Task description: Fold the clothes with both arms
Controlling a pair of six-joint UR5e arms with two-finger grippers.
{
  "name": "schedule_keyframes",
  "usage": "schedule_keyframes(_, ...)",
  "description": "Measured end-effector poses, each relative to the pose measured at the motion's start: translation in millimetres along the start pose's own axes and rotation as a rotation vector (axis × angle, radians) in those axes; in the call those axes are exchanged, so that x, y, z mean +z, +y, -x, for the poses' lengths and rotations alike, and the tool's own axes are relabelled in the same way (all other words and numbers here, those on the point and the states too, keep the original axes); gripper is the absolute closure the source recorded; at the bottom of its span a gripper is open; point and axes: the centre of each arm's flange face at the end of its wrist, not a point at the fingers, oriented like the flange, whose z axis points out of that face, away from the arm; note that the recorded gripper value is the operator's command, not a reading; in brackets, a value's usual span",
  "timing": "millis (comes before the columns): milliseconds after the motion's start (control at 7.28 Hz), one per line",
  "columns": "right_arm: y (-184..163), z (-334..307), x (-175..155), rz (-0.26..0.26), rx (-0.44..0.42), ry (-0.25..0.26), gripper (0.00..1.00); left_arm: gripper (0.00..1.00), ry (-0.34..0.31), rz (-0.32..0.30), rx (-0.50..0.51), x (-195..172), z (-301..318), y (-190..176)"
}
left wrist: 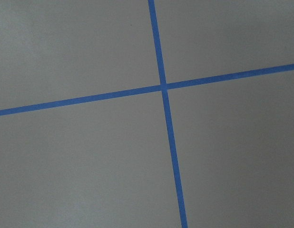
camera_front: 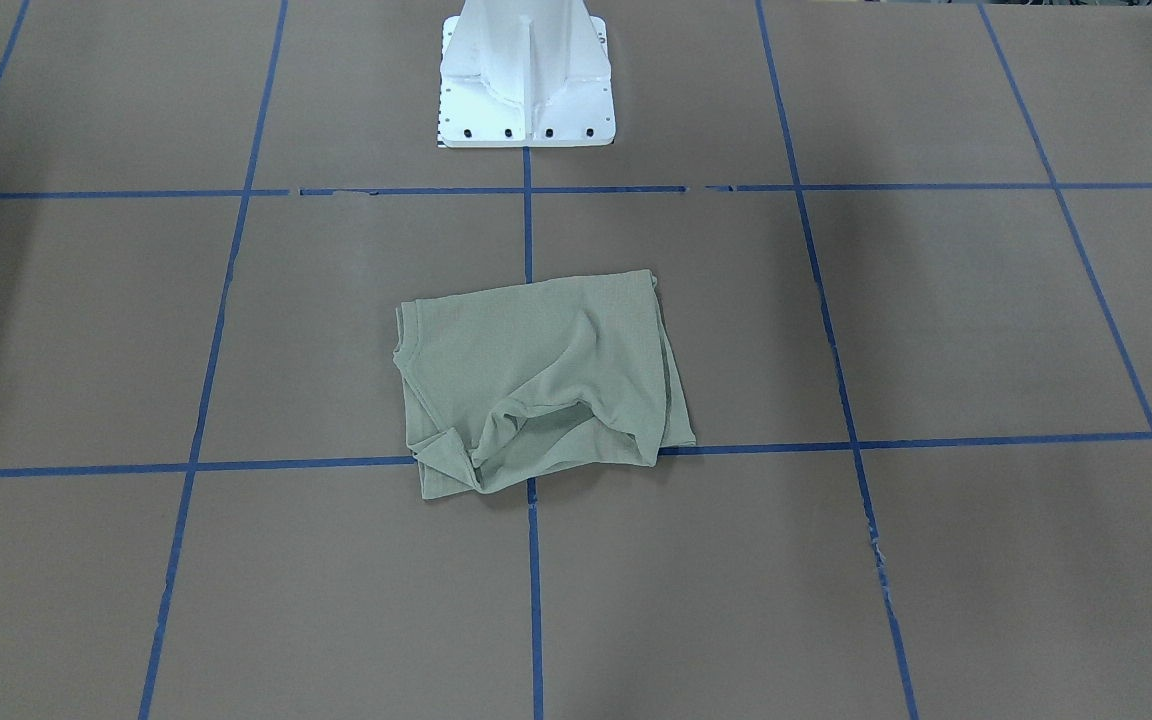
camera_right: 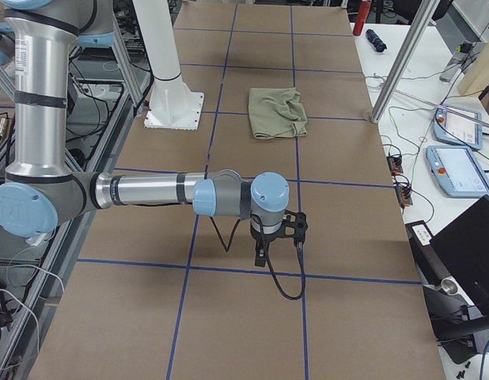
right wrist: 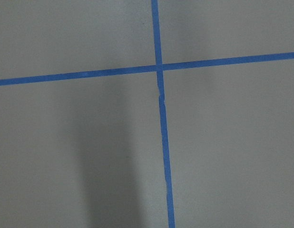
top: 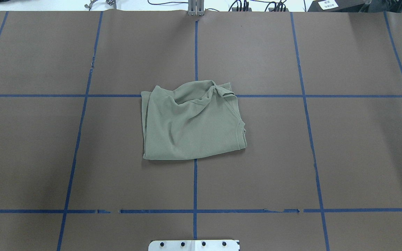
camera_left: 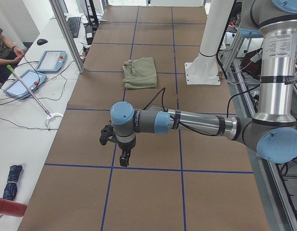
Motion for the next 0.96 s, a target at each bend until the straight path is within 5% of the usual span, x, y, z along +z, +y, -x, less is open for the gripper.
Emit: schedule_keyframes(961,-0.1,2.7,-1.3,-0.002,-0.006,-0.003,0.00,0.00,0.010,-0.007,-0.074,-2.9,-3.3,-2.9)
